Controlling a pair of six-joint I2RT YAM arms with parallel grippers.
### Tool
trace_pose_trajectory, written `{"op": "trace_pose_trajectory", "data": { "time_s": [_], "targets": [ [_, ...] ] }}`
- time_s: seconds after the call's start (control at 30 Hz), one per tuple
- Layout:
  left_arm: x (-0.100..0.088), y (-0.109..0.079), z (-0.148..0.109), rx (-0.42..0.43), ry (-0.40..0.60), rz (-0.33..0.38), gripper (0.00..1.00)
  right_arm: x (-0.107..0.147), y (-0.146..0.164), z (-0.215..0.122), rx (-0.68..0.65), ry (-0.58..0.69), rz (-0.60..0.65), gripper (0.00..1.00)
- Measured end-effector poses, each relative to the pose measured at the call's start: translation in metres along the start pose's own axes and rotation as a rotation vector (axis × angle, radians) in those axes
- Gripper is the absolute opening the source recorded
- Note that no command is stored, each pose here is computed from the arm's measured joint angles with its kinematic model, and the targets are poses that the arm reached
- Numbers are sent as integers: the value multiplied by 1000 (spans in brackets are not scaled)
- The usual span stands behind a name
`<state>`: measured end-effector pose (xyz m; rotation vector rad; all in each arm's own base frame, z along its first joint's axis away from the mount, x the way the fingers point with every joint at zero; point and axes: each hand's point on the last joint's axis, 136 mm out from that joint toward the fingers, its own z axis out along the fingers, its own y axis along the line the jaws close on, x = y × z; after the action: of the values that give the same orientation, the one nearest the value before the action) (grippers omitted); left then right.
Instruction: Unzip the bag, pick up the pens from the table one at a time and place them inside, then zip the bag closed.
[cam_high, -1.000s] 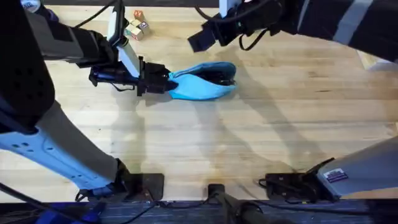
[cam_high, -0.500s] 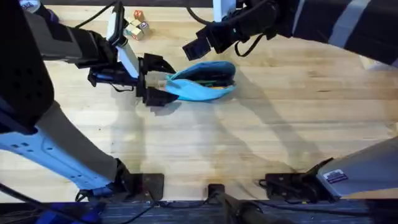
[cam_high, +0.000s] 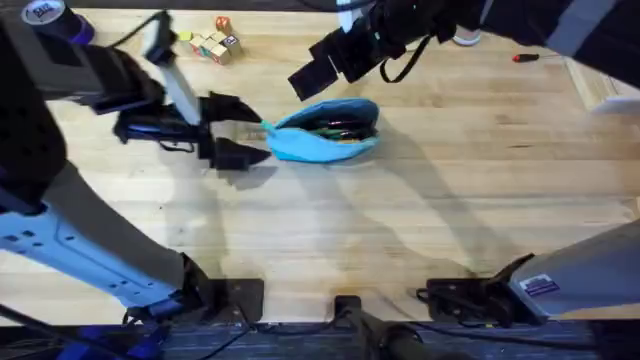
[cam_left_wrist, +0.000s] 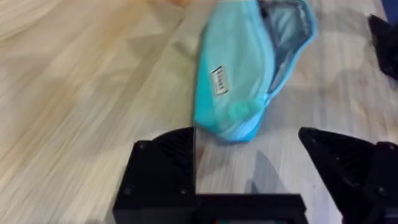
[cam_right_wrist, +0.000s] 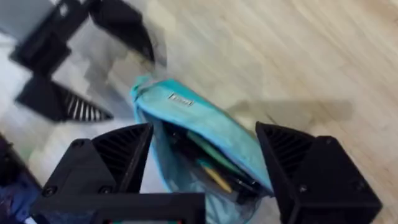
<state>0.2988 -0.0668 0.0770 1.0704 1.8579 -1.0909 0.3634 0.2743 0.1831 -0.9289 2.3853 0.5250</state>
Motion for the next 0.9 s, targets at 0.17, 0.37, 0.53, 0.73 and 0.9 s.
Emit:
{"op": "trace_pose_trajectory", "data": {
  "time_s": [0.17,0.37,0.53,0.73,0.9],
  "targets": [
    [5,12,-34,-91,-39,-78,994,0,23,-5,-30,33,-53,996],
    [16,17,-55,-149,-43,-137,994,2,68,1,-90,47,-152,996],
    [23,17,-62,-164,-20,-157,994,3,95,5,-128,51,-204,996],
    [27,17,-63,-166,0,-160,995,3,97,24,-133,55,-190,996],
    [28,17,-63,-166,2,-160,994,6,95,33,-127,74,-139,996]
  ]
}}
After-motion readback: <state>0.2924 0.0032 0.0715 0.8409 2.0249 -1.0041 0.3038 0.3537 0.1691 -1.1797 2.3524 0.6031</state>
